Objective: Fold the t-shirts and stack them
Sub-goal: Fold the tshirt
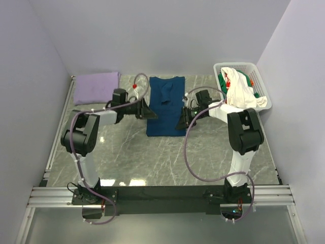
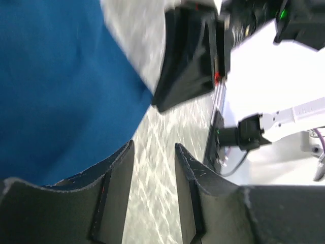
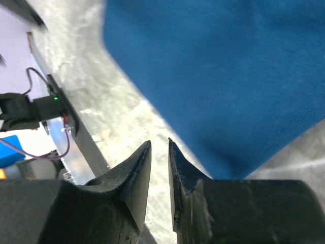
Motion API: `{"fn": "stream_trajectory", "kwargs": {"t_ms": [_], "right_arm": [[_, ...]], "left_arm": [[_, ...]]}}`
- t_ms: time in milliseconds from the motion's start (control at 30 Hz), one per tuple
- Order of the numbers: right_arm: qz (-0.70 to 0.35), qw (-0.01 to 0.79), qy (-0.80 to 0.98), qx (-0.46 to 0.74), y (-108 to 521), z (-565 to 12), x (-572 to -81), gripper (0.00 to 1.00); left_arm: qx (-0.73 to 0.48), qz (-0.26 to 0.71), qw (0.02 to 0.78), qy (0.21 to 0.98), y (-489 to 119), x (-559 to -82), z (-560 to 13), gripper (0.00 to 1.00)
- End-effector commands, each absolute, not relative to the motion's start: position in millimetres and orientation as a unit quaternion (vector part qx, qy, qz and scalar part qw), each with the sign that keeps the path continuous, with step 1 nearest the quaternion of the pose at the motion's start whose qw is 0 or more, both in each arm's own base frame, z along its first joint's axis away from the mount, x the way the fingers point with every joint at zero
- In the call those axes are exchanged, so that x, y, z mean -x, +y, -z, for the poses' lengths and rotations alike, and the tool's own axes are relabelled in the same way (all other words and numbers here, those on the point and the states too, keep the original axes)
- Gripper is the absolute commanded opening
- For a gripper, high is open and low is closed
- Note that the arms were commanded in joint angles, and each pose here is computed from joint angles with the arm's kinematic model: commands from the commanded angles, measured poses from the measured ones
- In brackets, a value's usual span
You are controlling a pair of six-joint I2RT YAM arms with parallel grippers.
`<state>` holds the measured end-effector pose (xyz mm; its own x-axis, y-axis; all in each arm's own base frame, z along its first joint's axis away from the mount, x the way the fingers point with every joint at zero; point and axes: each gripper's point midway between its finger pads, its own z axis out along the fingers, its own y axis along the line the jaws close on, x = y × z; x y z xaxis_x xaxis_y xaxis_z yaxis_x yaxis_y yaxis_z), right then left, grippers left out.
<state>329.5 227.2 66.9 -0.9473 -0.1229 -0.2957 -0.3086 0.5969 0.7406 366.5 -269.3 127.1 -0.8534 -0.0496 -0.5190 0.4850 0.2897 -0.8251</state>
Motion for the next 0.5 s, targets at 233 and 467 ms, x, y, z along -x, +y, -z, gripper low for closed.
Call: {"fn": "stream_trajectory", "kwargs": {"t_ms": [233, 467], "right_arm": [[-0.414, 0.033, 0.909, 0.050, 214.3, -4.8, -322.6, 0.26], [-0.411, 0.105, 0.893, 0.150, 204.8, -69.8, -312.4, 0.26]], "left_arm": [[-0.043, 0.554, 0.105, 0.825, -260.8, -334.1, -19.5, 0.41], [-0.141, 0.552, 0.174, 0.803, -244.4, -335.0, -67.4, 0.43]]}}
